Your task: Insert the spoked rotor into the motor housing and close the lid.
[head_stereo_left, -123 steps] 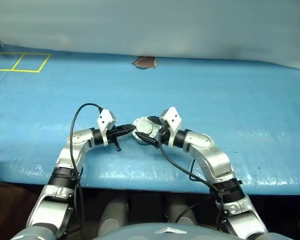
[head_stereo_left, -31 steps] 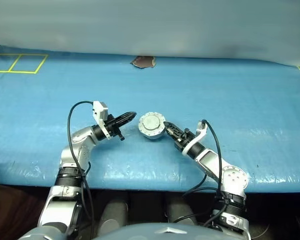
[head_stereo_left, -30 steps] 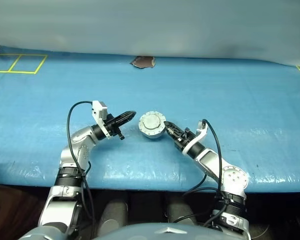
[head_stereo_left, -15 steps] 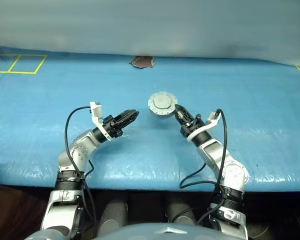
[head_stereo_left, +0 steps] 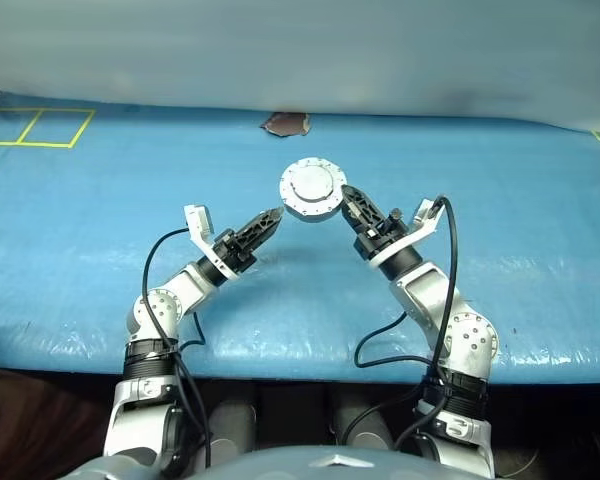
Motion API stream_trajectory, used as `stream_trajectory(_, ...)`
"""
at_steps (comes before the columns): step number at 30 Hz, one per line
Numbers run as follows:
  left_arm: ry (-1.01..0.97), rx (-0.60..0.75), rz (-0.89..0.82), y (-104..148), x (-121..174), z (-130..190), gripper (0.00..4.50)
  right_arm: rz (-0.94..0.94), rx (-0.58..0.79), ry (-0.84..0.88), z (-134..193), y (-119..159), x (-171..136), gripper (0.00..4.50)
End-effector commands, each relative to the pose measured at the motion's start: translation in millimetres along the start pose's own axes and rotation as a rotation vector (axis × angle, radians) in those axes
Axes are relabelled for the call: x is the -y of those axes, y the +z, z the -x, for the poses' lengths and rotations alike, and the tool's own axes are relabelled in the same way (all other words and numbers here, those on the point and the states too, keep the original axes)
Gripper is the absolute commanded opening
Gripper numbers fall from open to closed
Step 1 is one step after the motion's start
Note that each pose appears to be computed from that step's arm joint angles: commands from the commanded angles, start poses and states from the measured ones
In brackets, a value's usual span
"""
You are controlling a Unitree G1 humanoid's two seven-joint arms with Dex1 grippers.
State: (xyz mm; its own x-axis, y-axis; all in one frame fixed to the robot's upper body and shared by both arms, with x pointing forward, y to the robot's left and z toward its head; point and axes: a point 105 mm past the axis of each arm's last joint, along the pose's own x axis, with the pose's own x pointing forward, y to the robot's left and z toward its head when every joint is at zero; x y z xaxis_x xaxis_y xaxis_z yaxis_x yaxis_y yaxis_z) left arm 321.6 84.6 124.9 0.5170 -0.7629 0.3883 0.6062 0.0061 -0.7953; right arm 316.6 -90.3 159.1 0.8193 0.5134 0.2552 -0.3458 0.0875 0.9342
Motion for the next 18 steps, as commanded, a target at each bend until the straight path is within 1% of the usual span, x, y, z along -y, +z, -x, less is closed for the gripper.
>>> stream_trajectory(1,-0.074,0.006,0.052,1.6,10.6,-11.4,4.48,0.012,-0.009,0.111,-1.1,-3.1,-25.0,1.19)
stream_trajectory(6,-0.124,0.056,0.106,6.8,14.3,-25.9,4.48,0.024,-0.023,0.090,-0.5,-6.4,-20.3,1.19)
stream_trajectory(9,-0.104,0.074,0.115,7.7,9.5,-31.9,4.48,0.027,-0.026,0.083,-0.2,-7.6,-18.6,1.19)
stream_trajectory(14,-0.066,0.037,0.118,0.0,2.7,-37.1,4.48,0.037,-0.049,0.102,0.0,-13.3,-22.7,1.19)
stream_trajectory(18,-0.072,0.048,0.115,0.0,3.0,-39.7,4.48,0.041,-0.055,0.102,-0.8,-15.4,-22.9,1.19)
